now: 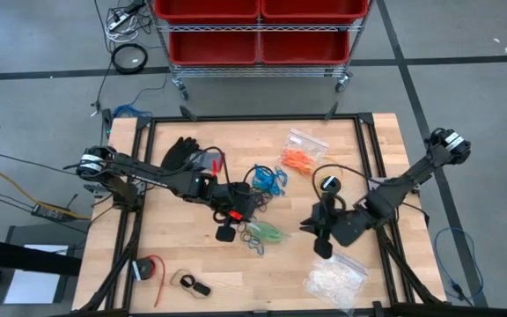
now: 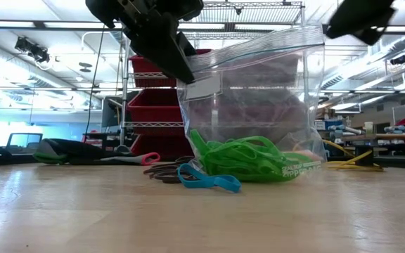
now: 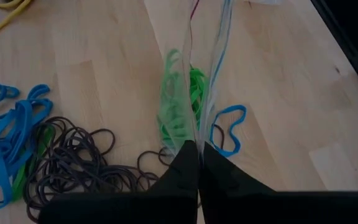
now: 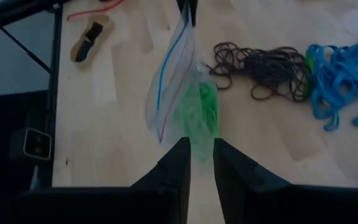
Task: Sort rubber bands
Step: Close the transparent zip bag
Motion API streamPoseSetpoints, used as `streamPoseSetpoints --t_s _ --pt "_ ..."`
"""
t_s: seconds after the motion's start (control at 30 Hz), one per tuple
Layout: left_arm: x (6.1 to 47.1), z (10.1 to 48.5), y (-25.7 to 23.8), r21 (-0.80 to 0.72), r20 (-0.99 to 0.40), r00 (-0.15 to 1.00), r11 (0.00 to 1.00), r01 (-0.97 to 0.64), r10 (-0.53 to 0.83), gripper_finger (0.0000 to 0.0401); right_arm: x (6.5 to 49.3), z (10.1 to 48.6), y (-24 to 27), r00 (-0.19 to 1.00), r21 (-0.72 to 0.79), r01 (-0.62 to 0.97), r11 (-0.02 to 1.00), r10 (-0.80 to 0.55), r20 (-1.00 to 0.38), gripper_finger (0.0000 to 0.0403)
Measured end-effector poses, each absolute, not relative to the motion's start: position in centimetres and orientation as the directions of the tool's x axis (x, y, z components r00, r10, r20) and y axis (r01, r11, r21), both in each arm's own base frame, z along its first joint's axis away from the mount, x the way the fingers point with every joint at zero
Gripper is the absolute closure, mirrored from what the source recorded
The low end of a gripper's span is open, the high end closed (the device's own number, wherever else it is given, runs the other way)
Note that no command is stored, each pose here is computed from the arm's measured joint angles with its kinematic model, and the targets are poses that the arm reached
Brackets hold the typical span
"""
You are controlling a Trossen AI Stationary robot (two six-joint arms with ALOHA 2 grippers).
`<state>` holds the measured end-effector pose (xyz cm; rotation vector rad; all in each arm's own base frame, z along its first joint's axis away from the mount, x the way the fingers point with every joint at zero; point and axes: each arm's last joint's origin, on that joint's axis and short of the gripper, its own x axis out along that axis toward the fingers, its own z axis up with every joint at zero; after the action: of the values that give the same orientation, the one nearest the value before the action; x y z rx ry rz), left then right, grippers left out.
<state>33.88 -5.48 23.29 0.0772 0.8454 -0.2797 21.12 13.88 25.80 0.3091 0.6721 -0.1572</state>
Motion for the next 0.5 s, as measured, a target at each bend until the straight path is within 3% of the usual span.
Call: streamPoseSetpoints --t_s 0.5 --pt "33.9 23.3 -5.5 -0.044 -0.746 0.631 0.961 0.274 -0.214 0.0399 23.1 19.0 18.0 0.753 -0.015 0.318 0.948 -0.262 -0.604 0.0343"
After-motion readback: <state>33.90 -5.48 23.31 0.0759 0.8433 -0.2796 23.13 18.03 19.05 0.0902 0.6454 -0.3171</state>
